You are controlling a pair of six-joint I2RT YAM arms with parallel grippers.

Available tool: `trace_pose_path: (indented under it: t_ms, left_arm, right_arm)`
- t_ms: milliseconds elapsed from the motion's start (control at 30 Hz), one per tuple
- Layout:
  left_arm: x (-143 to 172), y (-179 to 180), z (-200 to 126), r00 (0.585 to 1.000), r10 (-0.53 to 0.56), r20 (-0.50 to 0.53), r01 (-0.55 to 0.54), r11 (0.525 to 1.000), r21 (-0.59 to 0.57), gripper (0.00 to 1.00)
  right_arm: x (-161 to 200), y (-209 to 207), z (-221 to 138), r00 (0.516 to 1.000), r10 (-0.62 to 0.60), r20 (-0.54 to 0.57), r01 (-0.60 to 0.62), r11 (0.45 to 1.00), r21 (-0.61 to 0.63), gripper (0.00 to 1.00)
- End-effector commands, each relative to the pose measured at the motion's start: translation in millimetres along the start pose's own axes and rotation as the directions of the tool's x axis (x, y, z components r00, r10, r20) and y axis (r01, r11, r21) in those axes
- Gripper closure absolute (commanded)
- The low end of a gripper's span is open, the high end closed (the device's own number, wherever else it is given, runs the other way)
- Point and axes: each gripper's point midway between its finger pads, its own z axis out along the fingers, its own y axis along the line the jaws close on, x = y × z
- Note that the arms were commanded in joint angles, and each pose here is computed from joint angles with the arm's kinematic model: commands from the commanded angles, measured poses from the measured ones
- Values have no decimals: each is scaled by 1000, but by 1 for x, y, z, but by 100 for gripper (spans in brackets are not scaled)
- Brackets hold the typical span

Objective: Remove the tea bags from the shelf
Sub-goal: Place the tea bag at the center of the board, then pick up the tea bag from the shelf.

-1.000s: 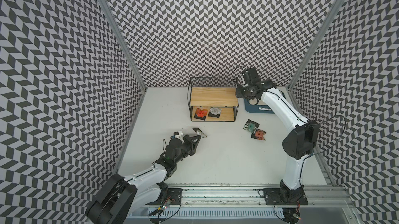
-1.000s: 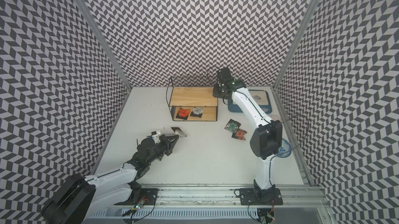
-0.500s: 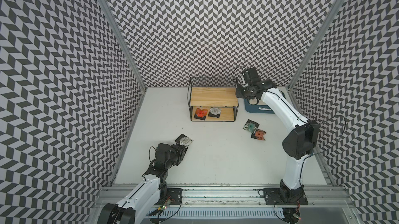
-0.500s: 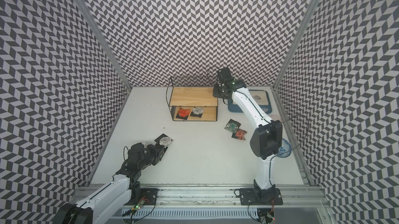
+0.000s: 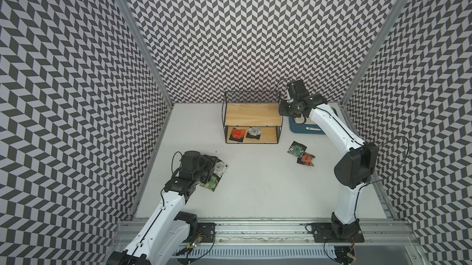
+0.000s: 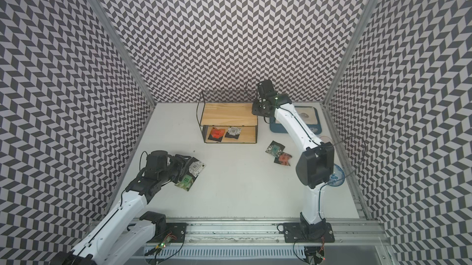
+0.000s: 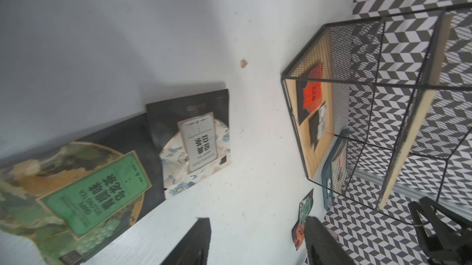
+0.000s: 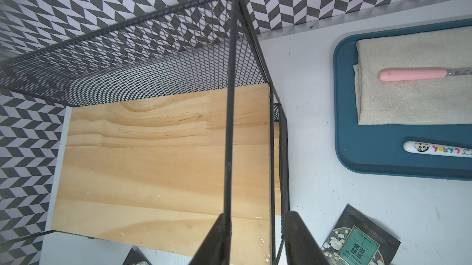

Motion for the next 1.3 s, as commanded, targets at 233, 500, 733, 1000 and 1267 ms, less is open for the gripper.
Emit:
trace_pose_path:
  t_ms: [233,500,733,1000,1267]
  left_arm:
    - [73,-101,56,986,15,-168,54,915,399,48]
    - [78,-128,109,983,-153,-105,185,848,498,46]
    - [76,-126,152,958,-273,-92,282,823,493,47]
    - [79,-125,193,948,-302,-100,311,815,488,48]
    - [75,-117,212,939,-336,-74,332,828,452,50]
  right_arm:
    - [-10,-4,-11,999,4,34,-4,1000,0,62]
    - [-6,-6,-11,1000,-6,24,6,1000,4,62]
    - [0,-11,-10,1000,-11,5,11,1000,21,62]
    - [4,-11,-12,1000,-17,-2,17,1000,16,62]
    - [3,-12,-13,1000,-15,3,15,1000,27,62]
